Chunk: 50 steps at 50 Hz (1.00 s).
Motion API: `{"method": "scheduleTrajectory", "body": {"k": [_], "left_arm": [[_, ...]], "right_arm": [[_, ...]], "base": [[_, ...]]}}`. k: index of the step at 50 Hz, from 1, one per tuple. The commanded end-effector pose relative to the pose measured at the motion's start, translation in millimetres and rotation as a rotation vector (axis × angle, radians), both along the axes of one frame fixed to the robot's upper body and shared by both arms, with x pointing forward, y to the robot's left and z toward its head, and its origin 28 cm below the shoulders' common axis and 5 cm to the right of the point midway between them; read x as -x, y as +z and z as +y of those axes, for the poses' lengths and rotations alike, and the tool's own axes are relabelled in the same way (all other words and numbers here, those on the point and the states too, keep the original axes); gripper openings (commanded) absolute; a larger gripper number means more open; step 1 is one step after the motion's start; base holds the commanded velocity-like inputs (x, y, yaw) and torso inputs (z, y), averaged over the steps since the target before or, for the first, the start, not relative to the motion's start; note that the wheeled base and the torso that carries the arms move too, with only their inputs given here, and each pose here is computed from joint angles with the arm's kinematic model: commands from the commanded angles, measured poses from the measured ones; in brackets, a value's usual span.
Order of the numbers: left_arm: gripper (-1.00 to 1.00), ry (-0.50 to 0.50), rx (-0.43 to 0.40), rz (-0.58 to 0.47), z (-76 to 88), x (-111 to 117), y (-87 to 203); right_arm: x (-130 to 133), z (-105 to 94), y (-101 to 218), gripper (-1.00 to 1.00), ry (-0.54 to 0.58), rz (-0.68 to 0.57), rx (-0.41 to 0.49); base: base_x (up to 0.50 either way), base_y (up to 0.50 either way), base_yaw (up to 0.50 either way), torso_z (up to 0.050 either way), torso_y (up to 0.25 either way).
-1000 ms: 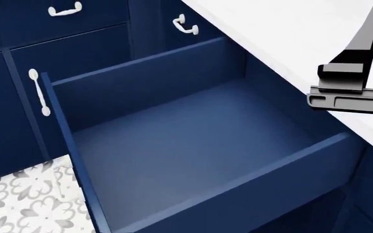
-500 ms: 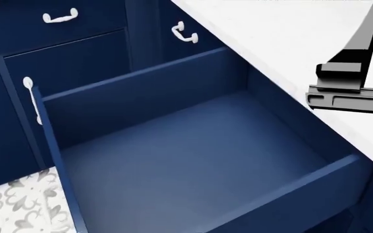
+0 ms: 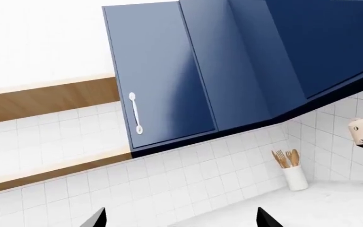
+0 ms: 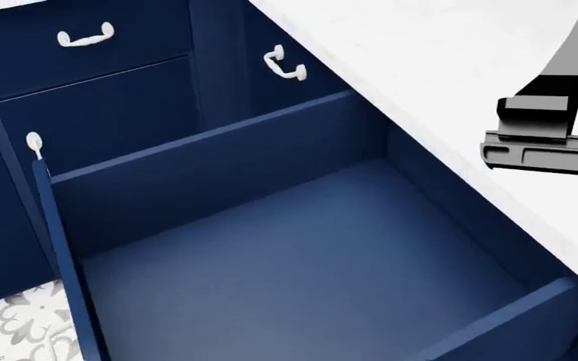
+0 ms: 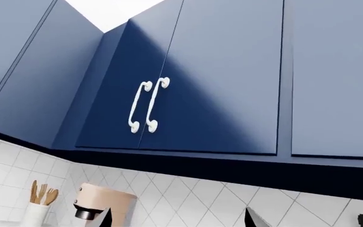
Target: Close the left drawer.
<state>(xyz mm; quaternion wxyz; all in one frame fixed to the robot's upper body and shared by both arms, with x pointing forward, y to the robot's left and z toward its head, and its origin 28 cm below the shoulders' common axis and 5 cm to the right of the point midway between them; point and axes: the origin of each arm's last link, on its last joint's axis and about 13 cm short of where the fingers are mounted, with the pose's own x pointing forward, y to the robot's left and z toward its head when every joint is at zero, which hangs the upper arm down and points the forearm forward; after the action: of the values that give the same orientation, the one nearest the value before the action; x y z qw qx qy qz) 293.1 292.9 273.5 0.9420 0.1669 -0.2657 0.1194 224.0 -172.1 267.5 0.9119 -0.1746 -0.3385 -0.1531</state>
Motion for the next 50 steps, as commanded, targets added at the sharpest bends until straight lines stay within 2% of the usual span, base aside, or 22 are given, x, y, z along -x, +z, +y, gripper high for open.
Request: {"method": "scheduleTrajectory", "body": {"k": [1, 30, 50], "left_arm": [[1.0, 0.011, 0.003, 0.003, 2.2, 0.7, -1.1], [1.0, 0.027, 0.014, -0.003, 6.8, 5.2, -1.5], [1.0, 0.029, 0.018, -0.006, 7.1, 8.0, -2.1]], "right_arm": [[3.6, -2.7, -0.4, 1.0, -0.003, 0.0, -0.002], [-3.5, 3.7, 1.3, 1.0, -0.004, -0.006, 0.001], [7.7, -0.7, -0.5, 1.0, -0.008, -0.025, -0.012]], "base": [[0.09, 0.15, 0.0, 0.0, 0.0], [0.09, 0.15, 0.0, 0.0, 0.0], [0.08, 0.14, 0.0, 0.0, 0.001]]}}
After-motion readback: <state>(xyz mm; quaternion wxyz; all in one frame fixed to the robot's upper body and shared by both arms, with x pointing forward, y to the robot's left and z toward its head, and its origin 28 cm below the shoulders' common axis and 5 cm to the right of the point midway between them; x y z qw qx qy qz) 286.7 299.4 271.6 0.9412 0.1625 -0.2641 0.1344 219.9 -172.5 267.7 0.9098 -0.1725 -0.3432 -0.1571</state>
